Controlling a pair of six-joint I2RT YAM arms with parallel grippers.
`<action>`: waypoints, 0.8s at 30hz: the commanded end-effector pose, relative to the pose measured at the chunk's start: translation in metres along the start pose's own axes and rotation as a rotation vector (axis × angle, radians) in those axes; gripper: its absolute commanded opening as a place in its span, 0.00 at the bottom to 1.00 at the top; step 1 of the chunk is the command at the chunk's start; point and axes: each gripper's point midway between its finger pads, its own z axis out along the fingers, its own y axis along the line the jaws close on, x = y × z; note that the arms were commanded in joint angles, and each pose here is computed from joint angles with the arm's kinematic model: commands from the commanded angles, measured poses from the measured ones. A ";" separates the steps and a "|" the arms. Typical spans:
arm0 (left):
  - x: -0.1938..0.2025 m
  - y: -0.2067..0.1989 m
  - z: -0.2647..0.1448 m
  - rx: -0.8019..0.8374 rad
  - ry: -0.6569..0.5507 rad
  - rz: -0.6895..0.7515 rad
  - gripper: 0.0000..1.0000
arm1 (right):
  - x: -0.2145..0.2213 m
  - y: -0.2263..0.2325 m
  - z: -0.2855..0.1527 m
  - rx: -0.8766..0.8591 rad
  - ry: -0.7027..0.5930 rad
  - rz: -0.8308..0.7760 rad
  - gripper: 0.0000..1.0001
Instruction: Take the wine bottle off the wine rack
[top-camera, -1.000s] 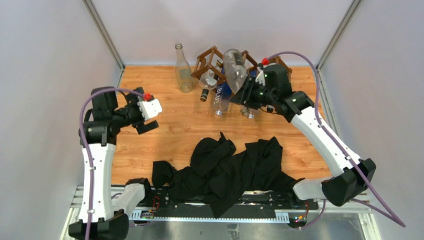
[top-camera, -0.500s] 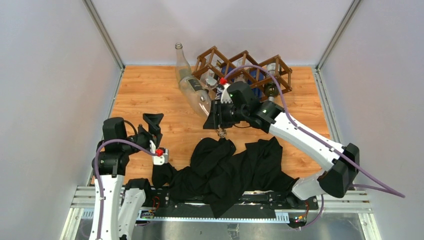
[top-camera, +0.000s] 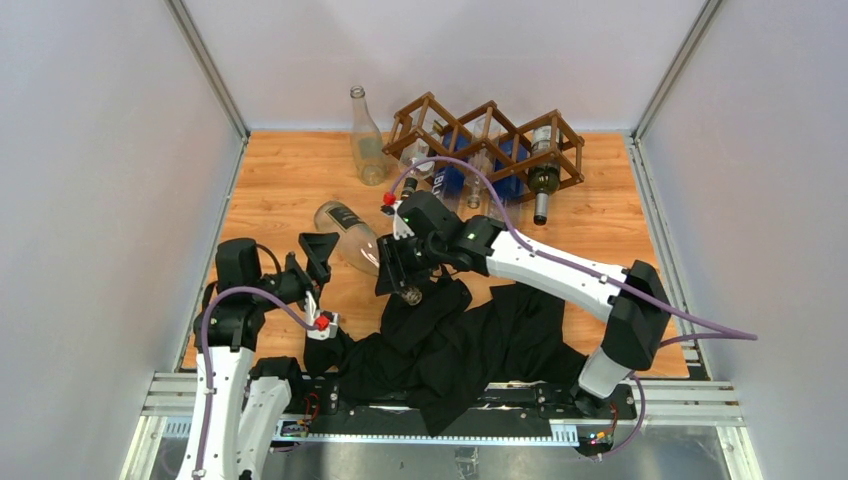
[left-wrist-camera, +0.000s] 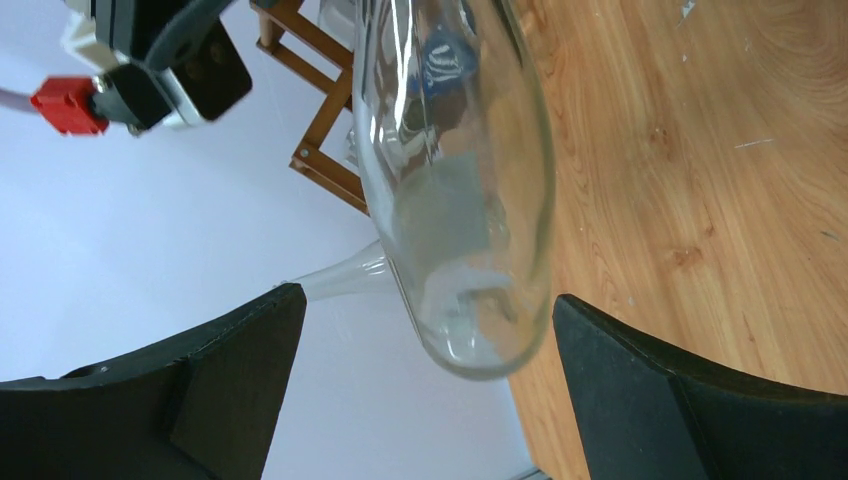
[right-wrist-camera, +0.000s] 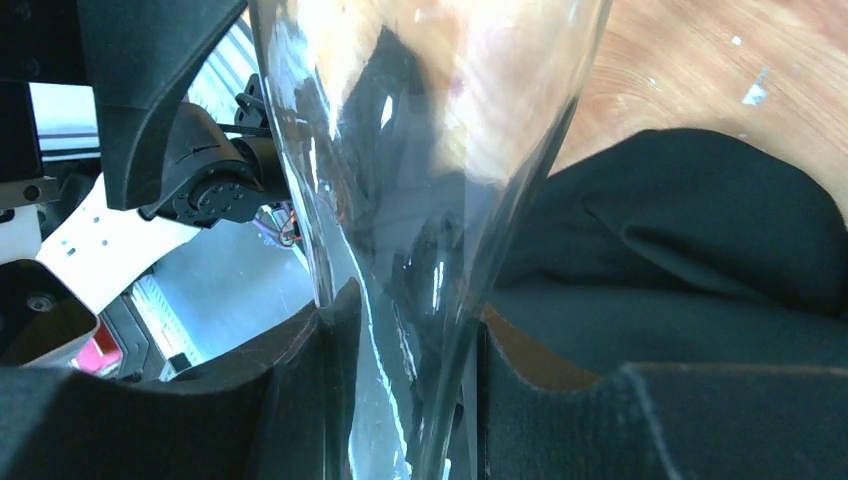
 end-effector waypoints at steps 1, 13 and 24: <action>-0.004 0.003 0.005 -0.008 -0.029 0.045 1.00 | -0.068 0.080 -0.024 -0.218 -0.238 -0.193 0.00; -0.019 -0.011 0.011 0.034 -0.036 -0.046 1.00 | -0.071 0.136 -0.003 -0.310 -0.202 -0.283 0.00; -0.015 0.012 0.009 -0.058 -0.025 -0.111 0.50 | -0.062 0.136 -0.006 -0.324 -0.207 -0.285 0.00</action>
